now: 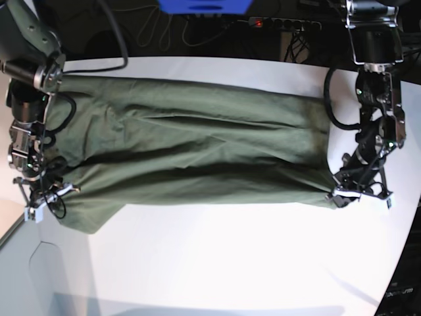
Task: Layout the t-shirt on the table in an organized manner, then fold the t-shirt properly
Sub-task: 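Drag the held shirt ends with both grippers toward the robot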
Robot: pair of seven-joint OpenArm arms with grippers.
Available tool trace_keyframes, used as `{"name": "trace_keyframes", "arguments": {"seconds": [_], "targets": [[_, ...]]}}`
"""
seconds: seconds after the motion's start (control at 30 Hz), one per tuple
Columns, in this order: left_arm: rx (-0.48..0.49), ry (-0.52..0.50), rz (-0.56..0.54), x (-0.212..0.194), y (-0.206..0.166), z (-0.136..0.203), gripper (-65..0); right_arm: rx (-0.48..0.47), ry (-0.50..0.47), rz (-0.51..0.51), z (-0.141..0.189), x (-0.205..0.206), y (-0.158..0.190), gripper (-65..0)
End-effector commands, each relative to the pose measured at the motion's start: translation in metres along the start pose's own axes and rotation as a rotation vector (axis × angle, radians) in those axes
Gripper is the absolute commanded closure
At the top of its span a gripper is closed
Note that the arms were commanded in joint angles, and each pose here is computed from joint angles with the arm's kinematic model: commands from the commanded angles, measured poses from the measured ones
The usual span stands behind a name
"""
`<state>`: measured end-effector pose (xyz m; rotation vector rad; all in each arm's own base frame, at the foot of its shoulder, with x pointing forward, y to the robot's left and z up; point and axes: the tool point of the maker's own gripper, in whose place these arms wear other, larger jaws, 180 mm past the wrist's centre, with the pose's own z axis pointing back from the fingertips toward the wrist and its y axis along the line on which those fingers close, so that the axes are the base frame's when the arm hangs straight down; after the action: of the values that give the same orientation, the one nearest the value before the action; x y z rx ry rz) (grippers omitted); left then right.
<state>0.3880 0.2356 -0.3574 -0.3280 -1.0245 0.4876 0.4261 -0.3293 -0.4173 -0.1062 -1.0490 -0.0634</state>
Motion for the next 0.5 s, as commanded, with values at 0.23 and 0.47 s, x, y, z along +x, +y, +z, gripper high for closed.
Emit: {"name": "trace_keyframes", "arguments": {"seconds": [0.23, 0.47], "targets": [[-0.044, -0.082, -0.023, 0.031, -0.016, 0.005, 0.0, 0.044, -0.21, 0.087, 0.023, 0.06, 0.02, 0.0], [-0.085, -0.131, -0.047, 0.046, -0.033, 0.014, 0.0, 0.039, -0.267, 0.139, 0.045, 0.068, 0.025, 0.0]]}}
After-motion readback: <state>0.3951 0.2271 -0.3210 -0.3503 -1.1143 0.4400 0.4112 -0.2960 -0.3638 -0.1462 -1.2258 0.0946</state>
